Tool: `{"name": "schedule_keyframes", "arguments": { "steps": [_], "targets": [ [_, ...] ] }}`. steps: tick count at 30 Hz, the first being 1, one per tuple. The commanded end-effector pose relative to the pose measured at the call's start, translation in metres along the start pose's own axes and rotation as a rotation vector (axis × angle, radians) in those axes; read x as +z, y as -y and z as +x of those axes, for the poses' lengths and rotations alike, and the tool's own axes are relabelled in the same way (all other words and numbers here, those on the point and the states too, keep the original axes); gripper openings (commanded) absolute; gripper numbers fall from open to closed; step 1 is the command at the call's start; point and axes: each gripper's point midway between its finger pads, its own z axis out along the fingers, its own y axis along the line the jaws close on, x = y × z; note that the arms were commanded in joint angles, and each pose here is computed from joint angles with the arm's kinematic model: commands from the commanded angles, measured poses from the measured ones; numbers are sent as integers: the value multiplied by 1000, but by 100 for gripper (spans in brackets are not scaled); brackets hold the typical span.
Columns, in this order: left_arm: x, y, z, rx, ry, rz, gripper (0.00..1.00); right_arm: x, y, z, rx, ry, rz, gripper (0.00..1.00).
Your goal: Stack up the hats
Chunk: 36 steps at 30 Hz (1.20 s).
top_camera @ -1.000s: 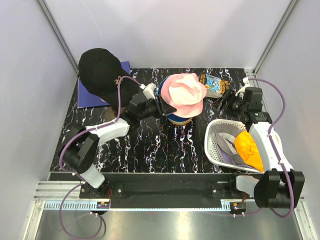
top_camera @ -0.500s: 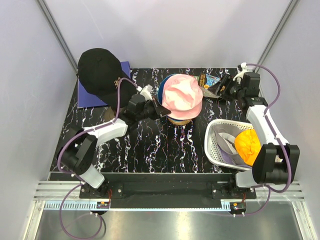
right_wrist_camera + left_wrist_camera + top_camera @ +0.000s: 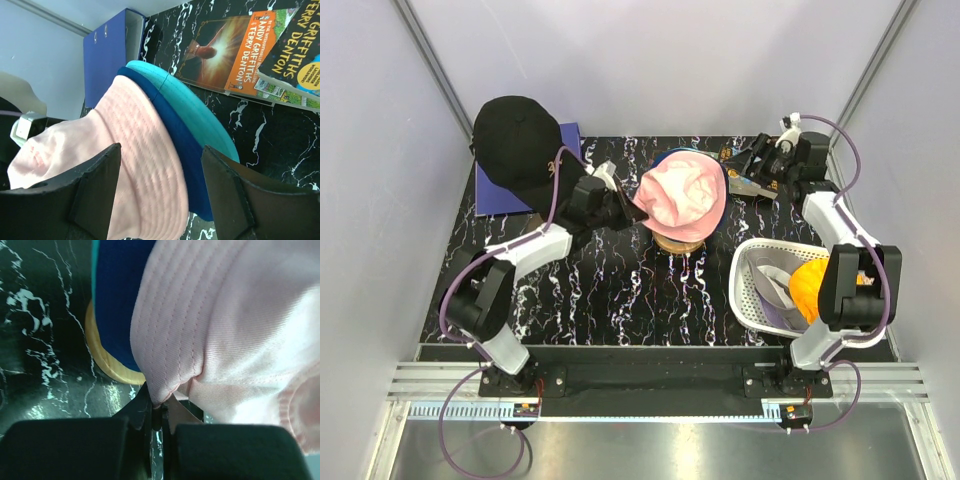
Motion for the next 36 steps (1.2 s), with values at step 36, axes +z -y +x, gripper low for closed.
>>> {"name": "schedule_keyframes", "arguments": {
  "steps": [36],
  "targets": [
    [12, -8, -47, 134, 40, -29, 0, 5, -19, 23, -76, -126, -198, 59]
  ]
}}
